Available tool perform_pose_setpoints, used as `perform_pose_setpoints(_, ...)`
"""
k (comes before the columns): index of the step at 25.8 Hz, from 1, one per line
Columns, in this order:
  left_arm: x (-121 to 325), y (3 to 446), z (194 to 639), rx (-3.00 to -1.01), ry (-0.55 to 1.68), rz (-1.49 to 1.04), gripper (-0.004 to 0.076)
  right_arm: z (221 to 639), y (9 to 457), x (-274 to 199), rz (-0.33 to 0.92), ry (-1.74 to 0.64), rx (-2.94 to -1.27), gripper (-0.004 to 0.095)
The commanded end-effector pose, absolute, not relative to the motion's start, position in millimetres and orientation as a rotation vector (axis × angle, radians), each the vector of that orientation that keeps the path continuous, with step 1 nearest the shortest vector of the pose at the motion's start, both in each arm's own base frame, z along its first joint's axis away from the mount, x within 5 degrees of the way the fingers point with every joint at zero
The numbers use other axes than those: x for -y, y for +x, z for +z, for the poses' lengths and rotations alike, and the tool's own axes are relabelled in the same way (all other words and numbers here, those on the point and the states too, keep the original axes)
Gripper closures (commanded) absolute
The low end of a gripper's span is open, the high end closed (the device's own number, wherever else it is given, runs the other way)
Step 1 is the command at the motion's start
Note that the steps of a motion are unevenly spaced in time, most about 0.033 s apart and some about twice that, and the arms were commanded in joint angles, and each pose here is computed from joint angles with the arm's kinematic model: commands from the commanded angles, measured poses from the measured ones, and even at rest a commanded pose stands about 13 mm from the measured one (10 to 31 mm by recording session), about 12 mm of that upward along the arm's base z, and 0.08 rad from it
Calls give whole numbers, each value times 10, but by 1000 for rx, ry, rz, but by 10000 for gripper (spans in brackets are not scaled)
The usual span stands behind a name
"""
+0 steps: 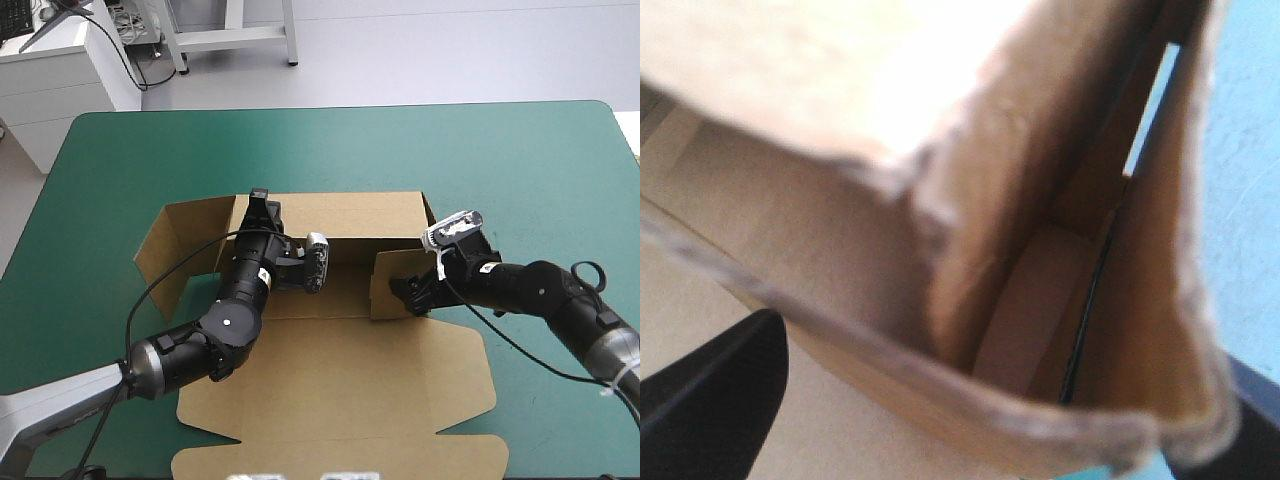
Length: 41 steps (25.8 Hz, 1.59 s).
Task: Fold the box
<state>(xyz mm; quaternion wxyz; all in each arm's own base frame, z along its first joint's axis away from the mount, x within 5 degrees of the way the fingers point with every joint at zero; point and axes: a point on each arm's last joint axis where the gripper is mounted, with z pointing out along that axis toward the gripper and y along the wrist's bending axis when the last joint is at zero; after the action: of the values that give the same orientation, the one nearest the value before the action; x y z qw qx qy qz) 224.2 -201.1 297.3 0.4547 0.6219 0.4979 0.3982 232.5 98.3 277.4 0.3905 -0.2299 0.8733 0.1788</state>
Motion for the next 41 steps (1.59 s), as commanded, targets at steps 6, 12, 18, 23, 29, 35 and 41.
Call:
perform_pose_setpoints(6,1969,2215,3214,-1180,1451,1021,732,2938,2296,-1071,396,-468,-2030,63)
perform_pose_setpoints(12,1972,2215,3213,-1178,1453,1019,732,2963,2294,-1137,401,-448,-1995,262)
perform_pose_setpoints(18,1972,2215,3213,-1178,1453,1019,732,2944,2274,-1151,404,-494,-2009,917)
perform_pose_setpoints(23,1980,2213,3210,-1174,1459,1010,729,2942,2273,-1152,406,-494,-2011,925)
perform_pose_setpoints(29,1996,2210,3212,-1204,1419,949,463,2944,2275,-1150,400,-497,-2007,925)
perform_pose_setpoints(35,1997,2210,3213,-1224,1392,923,191,2971,2303,-1129,366,-477,-1974,925)
perform_pose_setpoints(41,2069,2129,3220,-1200,1399,917,191,3028,2372,-1086,298,-429,-1905,924)
